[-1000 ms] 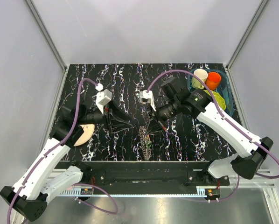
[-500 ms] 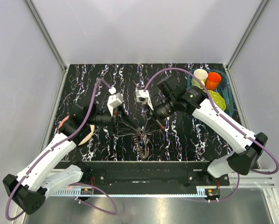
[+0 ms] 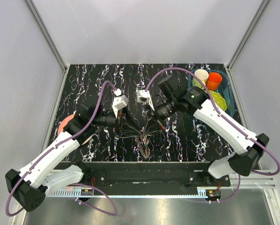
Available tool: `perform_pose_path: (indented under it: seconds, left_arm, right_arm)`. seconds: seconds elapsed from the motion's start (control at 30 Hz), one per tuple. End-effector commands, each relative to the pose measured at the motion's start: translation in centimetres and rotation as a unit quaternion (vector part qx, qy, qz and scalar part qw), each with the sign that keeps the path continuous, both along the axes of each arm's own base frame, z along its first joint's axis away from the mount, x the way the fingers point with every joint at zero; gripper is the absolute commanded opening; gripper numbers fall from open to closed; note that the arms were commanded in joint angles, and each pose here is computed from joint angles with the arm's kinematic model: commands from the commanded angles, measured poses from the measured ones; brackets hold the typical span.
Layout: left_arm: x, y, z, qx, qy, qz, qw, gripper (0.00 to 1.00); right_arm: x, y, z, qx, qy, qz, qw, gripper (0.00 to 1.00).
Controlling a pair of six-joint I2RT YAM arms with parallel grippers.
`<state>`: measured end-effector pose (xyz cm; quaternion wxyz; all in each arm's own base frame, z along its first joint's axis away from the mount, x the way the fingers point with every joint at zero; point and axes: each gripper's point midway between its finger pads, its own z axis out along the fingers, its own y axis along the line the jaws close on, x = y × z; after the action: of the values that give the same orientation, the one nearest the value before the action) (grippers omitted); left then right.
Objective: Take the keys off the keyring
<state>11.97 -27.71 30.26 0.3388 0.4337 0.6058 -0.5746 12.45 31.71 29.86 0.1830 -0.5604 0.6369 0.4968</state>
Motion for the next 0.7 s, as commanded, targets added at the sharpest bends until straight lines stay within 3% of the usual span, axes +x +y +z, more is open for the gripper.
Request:
perform_pose_path:
  seconds: [0.0,0.67]
  left_arm:
    - [0.1,-0.3,1.0,-0.018,-0.031,-0.012,0.999,0.38]
    - [-0.8,-0.3,1.0,-0.022,-0.037,-0.041,0.998,0.23]
  right_arm:
    - [-1.0,0.2,2.8,0.056,-0.020,0.024,0.998,0.00]
    - [-0.9,0.7,1.8,0.058,0.001,0.023,0.998,0.00]
